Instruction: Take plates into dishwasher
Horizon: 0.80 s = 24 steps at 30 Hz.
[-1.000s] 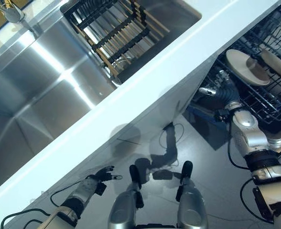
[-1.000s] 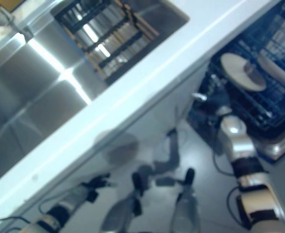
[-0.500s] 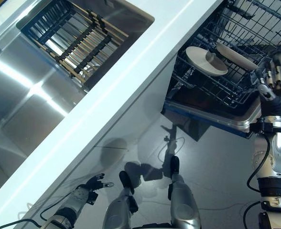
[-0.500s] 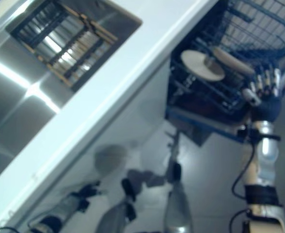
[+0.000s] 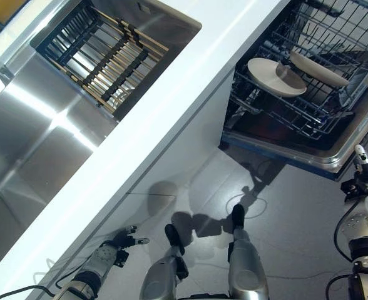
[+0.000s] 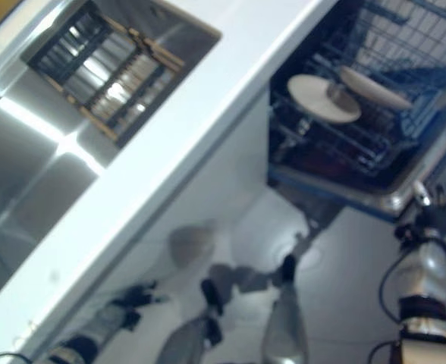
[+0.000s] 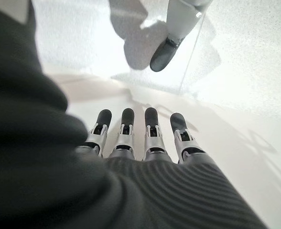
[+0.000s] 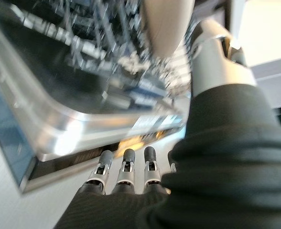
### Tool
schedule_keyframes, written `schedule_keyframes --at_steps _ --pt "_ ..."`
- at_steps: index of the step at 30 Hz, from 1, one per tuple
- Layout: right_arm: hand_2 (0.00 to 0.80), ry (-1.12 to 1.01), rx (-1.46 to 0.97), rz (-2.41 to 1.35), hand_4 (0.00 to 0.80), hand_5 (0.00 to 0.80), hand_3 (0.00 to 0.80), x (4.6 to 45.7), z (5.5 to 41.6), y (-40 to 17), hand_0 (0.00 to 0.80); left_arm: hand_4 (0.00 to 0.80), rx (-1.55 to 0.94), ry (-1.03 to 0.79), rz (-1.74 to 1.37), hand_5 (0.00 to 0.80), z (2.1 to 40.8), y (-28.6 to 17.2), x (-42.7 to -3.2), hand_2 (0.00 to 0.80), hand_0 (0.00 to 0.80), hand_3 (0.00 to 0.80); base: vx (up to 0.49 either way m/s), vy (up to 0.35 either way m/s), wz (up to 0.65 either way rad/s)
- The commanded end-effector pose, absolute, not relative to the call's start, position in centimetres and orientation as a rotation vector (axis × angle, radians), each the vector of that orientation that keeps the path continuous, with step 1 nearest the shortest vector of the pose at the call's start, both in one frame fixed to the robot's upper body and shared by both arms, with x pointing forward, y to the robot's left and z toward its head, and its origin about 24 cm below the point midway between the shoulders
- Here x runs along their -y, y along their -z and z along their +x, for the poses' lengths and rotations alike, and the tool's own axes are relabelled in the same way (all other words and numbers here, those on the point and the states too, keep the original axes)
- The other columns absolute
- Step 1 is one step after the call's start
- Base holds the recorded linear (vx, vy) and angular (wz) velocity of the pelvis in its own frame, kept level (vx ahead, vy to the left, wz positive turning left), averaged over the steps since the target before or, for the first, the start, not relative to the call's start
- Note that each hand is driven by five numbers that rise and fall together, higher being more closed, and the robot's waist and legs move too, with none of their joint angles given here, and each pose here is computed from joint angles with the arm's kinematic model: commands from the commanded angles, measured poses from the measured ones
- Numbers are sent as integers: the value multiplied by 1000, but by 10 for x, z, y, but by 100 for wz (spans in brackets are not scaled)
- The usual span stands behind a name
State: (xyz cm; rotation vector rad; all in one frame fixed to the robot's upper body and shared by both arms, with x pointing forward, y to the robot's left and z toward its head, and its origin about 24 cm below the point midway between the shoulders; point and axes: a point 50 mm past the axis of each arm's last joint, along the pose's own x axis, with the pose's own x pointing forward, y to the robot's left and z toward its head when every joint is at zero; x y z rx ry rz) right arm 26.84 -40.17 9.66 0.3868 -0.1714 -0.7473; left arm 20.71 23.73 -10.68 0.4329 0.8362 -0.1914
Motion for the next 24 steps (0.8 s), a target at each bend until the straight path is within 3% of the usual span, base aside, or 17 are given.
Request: schedule_keyframes --at_steps 1,7,13,24 --pt "0 881 258 368 0 0 0 428 265 -132 0 0 -820 147 448 0 216 98 -252 0 0 0 -20 -29 5" --pt "0 1126 211 381 0 0 0 460 231 -123 0 0 -799 156 432 0 220 97 -248 0 0 0 -13 -29 4" --pt "0 1243 119 389 0 0 0 478 203 -106 0 0 -786 165 427 0 227 92 -248 0 0 0 0 -6 1" --pt "0 1056 -54 322 0 0 0 472 217 -98 0 0 -763 166 464 0 236 81 -257 0 0 0 -22 -81 2"
